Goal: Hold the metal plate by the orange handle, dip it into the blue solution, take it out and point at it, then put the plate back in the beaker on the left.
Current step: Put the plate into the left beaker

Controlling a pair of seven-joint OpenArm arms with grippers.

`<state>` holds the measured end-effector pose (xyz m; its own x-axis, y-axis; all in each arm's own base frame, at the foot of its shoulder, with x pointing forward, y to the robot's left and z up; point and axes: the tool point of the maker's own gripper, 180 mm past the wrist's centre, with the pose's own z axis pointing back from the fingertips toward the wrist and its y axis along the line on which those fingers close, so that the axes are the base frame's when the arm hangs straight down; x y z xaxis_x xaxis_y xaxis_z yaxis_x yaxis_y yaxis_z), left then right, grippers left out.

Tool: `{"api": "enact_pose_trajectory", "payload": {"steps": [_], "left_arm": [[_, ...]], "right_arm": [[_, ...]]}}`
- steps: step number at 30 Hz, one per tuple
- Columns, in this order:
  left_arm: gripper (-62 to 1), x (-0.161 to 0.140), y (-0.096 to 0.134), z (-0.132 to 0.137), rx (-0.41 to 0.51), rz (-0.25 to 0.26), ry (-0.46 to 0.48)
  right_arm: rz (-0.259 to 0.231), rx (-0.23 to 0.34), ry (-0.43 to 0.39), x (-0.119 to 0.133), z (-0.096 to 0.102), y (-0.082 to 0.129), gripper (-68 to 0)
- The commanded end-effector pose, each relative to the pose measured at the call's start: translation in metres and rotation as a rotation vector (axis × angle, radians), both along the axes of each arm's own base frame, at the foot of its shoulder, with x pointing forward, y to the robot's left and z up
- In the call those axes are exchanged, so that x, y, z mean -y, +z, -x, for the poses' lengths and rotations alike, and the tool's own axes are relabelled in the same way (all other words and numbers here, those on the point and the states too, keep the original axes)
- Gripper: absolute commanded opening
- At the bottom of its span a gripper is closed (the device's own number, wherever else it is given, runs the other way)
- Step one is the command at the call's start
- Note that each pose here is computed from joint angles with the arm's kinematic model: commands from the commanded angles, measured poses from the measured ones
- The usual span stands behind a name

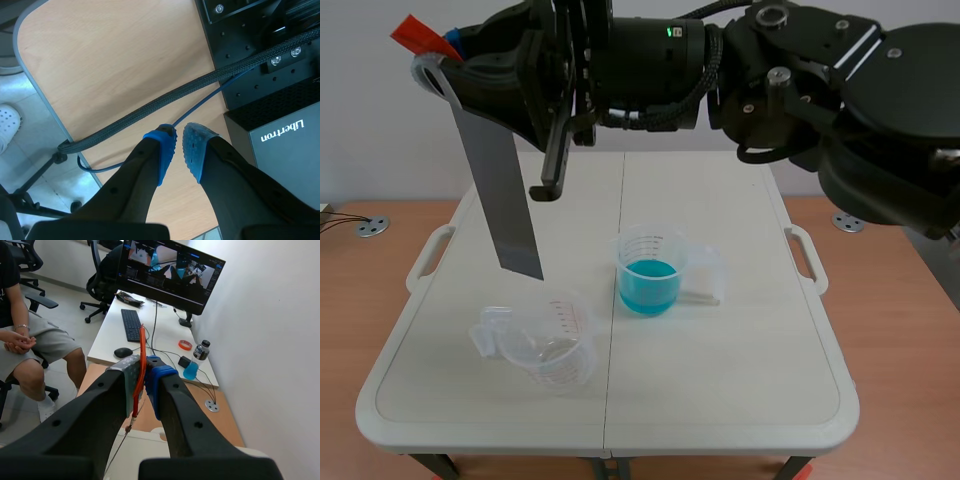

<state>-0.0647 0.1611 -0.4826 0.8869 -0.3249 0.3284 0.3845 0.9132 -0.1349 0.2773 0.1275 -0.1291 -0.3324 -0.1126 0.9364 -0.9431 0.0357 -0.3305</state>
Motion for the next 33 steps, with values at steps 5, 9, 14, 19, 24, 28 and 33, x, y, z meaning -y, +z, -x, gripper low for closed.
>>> {"api": "enact_pose_trajectory", "payload": {"steps": [5,9,14,19,24,28,33], "left_arm": [[-51.5,0.004,0.002,-0.002,0.008,0.013,0.001],[-51.5,0.004,0.002,-0.002,0.008,0.013,0.001],[-51.5,0.004,0.002,-0.002,0.008,0.013,0.001],[-51.5,0.004,0.002,-0.002,0.008,0.013,0.001],[-51.5,0.004,0.002,-0.002,0.008,0.013,0.001],[-51.5,0.004,0.002,-0.002,0.008,0.013,0.001],[-51.5,0.004,0.002,-0.002,0.008,0.013,0.001]], "right_arm": [[-0.021,-0.010,0.006,-0.001,0.003,0.005,-66.2],[0.008,-0.020,-0.006,-0.002,0.001,-0.003,-66.2],[0.038,-0.046,-0.010,-0.002,-0.001,-0.017,-66.2],[0.060,-0.079,-0.019,-0.004,-0.005,-0.031,-66.2],[0.077,-0.115,-0.041,-0.005,-0.014,-0.043,-66.2],[0.089,-0.139,-0.060,-0.004,-0.020,-0.052,-66.2],[0.116,-0.170,-0.062,-0.007,-0.021,-0.067,-66.2]]}}
